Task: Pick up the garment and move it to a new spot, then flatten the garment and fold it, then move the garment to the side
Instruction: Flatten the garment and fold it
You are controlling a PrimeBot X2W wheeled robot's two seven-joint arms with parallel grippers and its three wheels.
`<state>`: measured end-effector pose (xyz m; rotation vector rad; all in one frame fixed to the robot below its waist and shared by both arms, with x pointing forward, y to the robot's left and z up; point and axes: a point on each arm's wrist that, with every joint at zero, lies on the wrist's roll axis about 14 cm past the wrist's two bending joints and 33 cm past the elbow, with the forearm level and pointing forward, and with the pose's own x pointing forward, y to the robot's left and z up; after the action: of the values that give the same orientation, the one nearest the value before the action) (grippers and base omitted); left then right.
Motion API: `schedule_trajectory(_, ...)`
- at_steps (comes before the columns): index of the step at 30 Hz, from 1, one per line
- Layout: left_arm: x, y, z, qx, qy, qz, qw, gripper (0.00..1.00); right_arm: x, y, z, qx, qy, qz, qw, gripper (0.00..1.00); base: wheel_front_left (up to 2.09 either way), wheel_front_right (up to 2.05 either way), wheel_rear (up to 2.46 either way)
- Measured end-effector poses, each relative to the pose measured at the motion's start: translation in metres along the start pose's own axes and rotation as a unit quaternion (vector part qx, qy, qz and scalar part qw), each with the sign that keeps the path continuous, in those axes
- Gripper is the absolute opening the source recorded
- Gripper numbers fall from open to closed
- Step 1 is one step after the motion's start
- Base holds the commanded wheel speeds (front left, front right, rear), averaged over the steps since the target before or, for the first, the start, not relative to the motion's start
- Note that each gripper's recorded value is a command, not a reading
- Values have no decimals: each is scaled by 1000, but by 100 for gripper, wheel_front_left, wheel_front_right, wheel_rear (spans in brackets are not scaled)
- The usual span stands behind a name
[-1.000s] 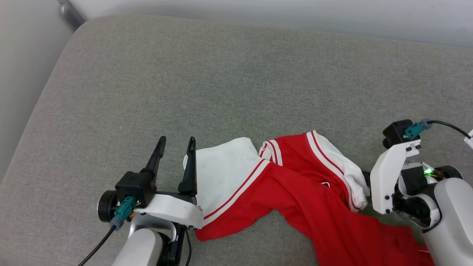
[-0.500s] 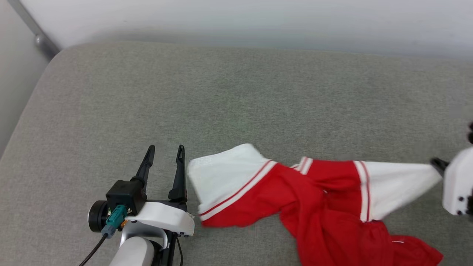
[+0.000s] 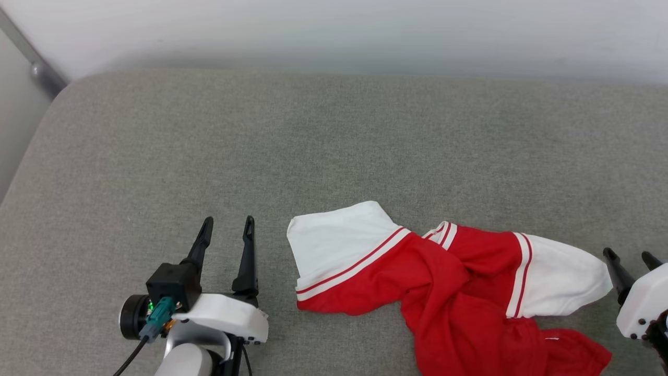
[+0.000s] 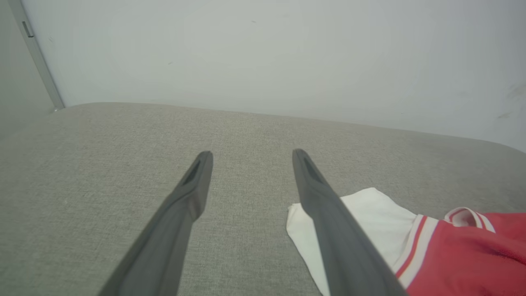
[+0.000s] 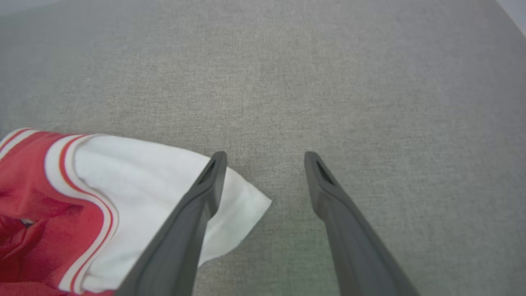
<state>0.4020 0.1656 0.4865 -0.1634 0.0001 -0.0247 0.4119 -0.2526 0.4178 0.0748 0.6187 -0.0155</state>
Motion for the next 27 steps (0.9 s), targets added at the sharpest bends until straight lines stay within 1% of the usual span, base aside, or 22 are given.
schedule_trajectory(3, -6, 5, 2, 5, 0, 6, 1000, 100, -11, 4, 19, -6, -72, -5, 997, 100, 0, 0, 0)
schedule_trajectory(6, -10, 6, 7, 7, -2, 7, 1000, 100, -29, 8, 39, -16, -144, -8, 989, 100, 0, 0, 0)
schedule_trajectory(10, -15, 6, 15, 11, -8, 6, 1000, 100, -54, 19, 54, -34, -214, -3, 976, 100, 0, 0, 0)
schedule_trajectory(13, -17, 7, 20, 16, -11, 4, 1000, 100, -70, 32, 60, -47, -250, 7, 967, 100, 0, 0, 0)
schedule_trajectory(17, -17, 7, 22, 23, -6, 2, 1000, 100, -87, 51, 61, -52, -276, 28, 959, 100, 0, 0, 0)
schedule_trajectory(22, -14, 6, 16, 31, 20, -8, 999, 100, -103, 66, 51, -42, -281, 44, 958, 100, 0, 0, 0)
schedule_trajectory(25, -3, -1, 12, 31, 49, -32, 998, 100, -109, 70, 46, -36, -279, 46, 958, 100, 0, 0, 0)
schedule_trajectory(27, 7, -9, 5, 35, 83, -59, 994, 100, -111, 71, 45, -33, -278, 45, 959, 100, 0, 0, 0)
